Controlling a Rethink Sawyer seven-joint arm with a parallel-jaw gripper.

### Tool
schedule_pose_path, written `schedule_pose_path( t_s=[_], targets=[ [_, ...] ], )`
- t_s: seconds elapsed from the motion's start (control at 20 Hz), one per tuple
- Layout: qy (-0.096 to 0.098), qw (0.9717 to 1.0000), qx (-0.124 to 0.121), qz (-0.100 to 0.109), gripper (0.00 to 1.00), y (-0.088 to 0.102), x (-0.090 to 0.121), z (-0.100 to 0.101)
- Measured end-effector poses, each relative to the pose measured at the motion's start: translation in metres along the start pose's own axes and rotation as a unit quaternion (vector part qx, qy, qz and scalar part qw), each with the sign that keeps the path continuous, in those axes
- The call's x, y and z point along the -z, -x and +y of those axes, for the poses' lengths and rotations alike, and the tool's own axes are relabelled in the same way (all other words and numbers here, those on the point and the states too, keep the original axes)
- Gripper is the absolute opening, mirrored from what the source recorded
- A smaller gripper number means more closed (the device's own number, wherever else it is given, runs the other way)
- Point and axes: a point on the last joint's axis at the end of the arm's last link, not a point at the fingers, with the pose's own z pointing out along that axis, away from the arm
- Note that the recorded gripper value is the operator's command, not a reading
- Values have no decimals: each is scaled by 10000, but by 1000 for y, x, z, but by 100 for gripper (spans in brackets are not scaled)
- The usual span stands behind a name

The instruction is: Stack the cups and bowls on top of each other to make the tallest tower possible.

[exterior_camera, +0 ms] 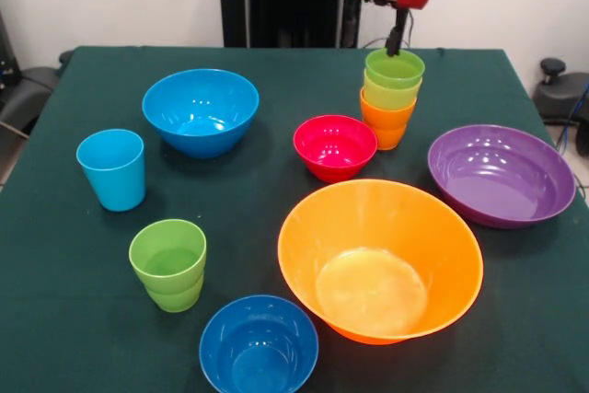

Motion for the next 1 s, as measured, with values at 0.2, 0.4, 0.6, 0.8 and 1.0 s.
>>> schedule_pose_path(
  t_s=[0.2,0.4,0.6,0.8,1.0],
  targets=[
    [-2,9999,-63,-89,100,19,-3,-9],
    [-2,9997,-180,-134,100,39,-11,-26],
    [3,9996,-263,-119,100,51,-20,-41],
    [16,9995,-329,8,100,55,-37,-58],
    [39,9994,-303,145,100,52,-58,-70]
  ],
)
